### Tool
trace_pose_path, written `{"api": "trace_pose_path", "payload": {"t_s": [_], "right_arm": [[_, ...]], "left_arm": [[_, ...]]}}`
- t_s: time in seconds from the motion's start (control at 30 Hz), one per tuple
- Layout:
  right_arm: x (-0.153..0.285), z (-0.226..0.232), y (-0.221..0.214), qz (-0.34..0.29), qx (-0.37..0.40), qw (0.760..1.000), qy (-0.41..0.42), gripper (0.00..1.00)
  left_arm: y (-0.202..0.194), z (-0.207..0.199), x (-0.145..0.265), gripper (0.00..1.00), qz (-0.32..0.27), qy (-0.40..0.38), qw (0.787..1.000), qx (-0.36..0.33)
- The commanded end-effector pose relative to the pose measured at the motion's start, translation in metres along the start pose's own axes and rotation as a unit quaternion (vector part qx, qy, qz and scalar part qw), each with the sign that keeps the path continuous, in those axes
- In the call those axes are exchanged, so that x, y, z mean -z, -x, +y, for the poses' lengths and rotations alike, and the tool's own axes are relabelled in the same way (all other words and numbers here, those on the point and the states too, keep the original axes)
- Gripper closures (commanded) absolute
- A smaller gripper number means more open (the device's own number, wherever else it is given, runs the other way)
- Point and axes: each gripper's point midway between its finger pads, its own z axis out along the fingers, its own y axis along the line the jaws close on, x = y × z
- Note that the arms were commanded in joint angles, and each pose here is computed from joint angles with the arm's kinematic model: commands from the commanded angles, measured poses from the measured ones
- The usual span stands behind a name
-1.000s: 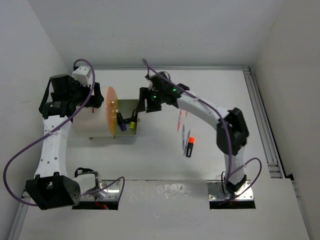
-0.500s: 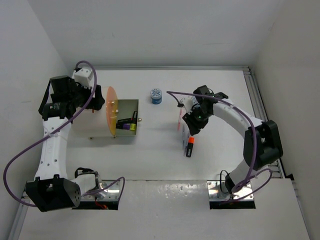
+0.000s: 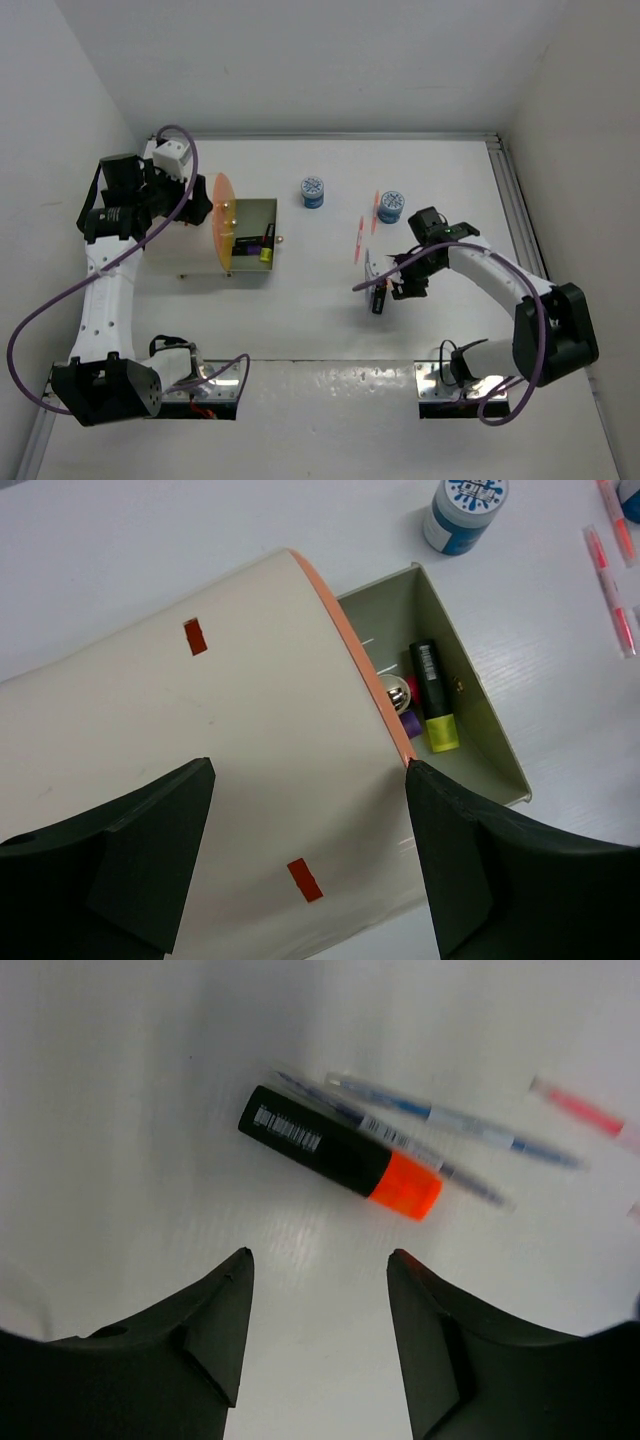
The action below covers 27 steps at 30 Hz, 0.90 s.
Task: Sort the stationery into containers
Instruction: Pick up the pen from the center of the board.
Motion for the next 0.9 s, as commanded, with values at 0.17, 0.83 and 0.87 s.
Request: {"api": "trace_pose_path", "payload": {"t_s": [0.17, 0.83, 0.87], "right_arm": [[-0.023, -0.018, 0.039, -0.058, 0.365, 0.926, 0.081, 0.43], [-0.073, -0.007, -0.008, -0.007, 0.471, 0.866, 0.166, 0.51], [-0.074, -0.006, -0.009, -0.007, 0.471, 0.866, 0.168, 0.51]], "left_arm": [[-0.005, -0.016, 0.005, 0.16, -0.003, -0.043, 0.999, -0.009], [-0.003, -0.008, 0.007, 0.17, 0.005, -0.02, 1.0, -0.004], [-0.002, -0.007, 0.008, 0.16, 0.003, -0.017, 1.0, -0.005]]}}
